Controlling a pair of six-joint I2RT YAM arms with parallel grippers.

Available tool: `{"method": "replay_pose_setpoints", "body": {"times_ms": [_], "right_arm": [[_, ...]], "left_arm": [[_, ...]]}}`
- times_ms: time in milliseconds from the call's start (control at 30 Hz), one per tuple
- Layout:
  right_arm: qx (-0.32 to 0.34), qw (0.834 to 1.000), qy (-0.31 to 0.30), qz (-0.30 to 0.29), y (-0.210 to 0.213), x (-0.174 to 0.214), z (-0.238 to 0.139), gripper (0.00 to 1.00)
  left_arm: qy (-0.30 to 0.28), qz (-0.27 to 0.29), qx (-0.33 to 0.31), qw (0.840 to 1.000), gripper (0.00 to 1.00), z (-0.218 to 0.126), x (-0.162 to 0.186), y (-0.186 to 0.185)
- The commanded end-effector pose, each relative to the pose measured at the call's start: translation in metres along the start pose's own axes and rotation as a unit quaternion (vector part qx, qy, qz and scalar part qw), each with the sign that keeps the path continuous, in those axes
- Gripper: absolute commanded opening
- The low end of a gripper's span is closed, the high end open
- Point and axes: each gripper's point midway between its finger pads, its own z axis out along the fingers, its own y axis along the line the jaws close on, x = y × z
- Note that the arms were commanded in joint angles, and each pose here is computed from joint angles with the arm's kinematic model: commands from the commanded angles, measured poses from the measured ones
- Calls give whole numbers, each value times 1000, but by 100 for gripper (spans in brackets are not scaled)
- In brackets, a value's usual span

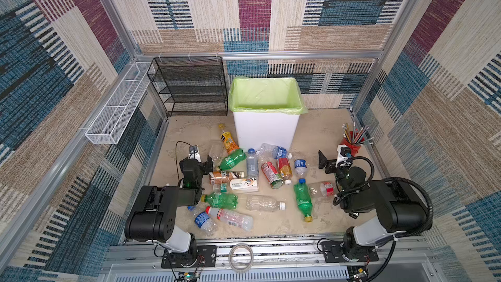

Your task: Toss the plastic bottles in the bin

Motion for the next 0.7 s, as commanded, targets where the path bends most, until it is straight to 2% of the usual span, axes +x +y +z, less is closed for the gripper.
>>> {"method": "replay_pose_setpoints", "body": {"times_ms": [0,667], "right_arm": [[-5,1000,-14,-7,2,-7,0,100],[-6,1000,-14,-7,2,-7,0,99]], "left_arm": [[-15,13,-3,1000,99,0,-9,1],[-10,10,2,1000,99,2,-9,1]]}}
